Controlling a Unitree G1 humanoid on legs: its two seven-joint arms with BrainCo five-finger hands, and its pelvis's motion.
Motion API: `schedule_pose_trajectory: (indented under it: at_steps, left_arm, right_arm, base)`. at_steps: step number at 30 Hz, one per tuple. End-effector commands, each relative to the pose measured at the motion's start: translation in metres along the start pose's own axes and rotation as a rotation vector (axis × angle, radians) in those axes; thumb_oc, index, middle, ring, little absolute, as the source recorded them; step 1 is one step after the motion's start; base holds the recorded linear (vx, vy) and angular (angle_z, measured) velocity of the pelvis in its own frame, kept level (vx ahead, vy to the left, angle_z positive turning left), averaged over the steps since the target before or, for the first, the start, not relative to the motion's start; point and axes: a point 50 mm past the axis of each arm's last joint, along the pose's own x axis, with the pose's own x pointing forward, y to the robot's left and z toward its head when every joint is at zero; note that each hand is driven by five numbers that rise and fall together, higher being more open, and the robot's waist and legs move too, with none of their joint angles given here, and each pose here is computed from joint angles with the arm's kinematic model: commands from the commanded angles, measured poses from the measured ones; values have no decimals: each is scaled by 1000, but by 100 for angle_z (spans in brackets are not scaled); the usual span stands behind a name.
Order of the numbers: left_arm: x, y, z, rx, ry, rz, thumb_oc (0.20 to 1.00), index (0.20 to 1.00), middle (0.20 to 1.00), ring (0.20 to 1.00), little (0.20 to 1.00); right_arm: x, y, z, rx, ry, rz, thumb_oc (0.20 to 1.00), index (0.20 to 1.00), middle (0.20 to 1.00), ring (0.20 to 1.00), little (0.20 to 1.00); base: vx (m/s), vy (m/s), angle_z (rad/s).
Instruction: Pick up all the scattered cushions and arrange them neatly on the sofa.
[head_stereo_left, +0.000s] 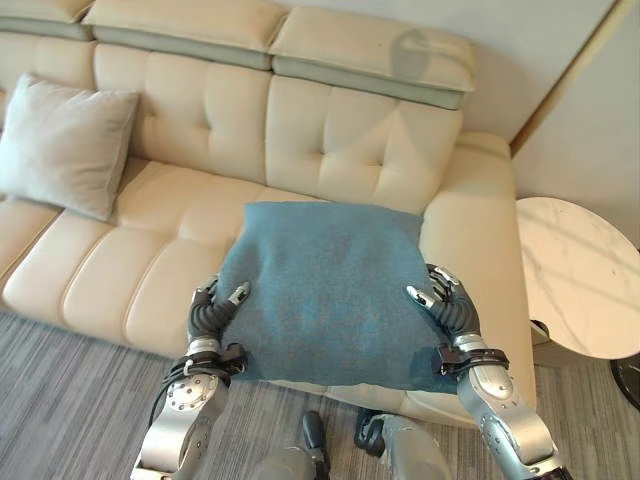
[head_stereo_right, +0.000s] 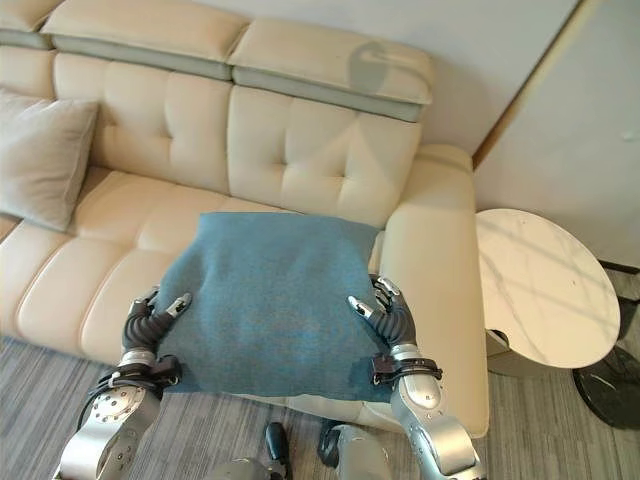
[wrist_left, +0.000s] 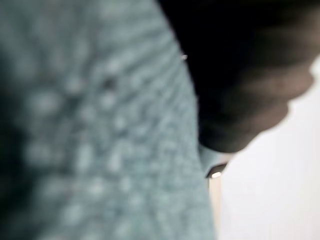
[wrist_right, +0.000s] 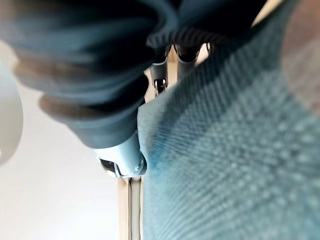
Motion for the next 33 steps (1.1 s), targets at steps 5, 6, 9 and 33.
schedule_pose_trajectory:
  at_steps: [5, 6, 9, 33]
  left_arm:
    - [-4, -32, 38, -164, -222, -117, 200, 200, 200, 200, 200]
    - [-4, -32, 37, -166, -216, -112, 200, 200, 200, 200, 200]
    - [-7, -29, 33, -172, -196, -91, 200, 200, 200, 200, 200]
    - [59, -107, 193, -117, -831, -26, 200, 200, 200, 200, 200]
  right_arm:
    - [7, 15, 36, 80, -201, 111, 200, 200, 200, 200, 200]
    - [8, 15, 35, 79, -198, 112, 200, 200, 200, 200, 200]
    - [7, 17, 33, 76, -184, 120, 200, 200, 200, 200, 200]
    - [72, 95, 205, -5, -814, 146, 200, 200, 200, 200, 200]
  base:
    - [145, -103, -42]
    - [115, 15, -54]
    - [125, 68, -36]
    - [26, 132, -9]
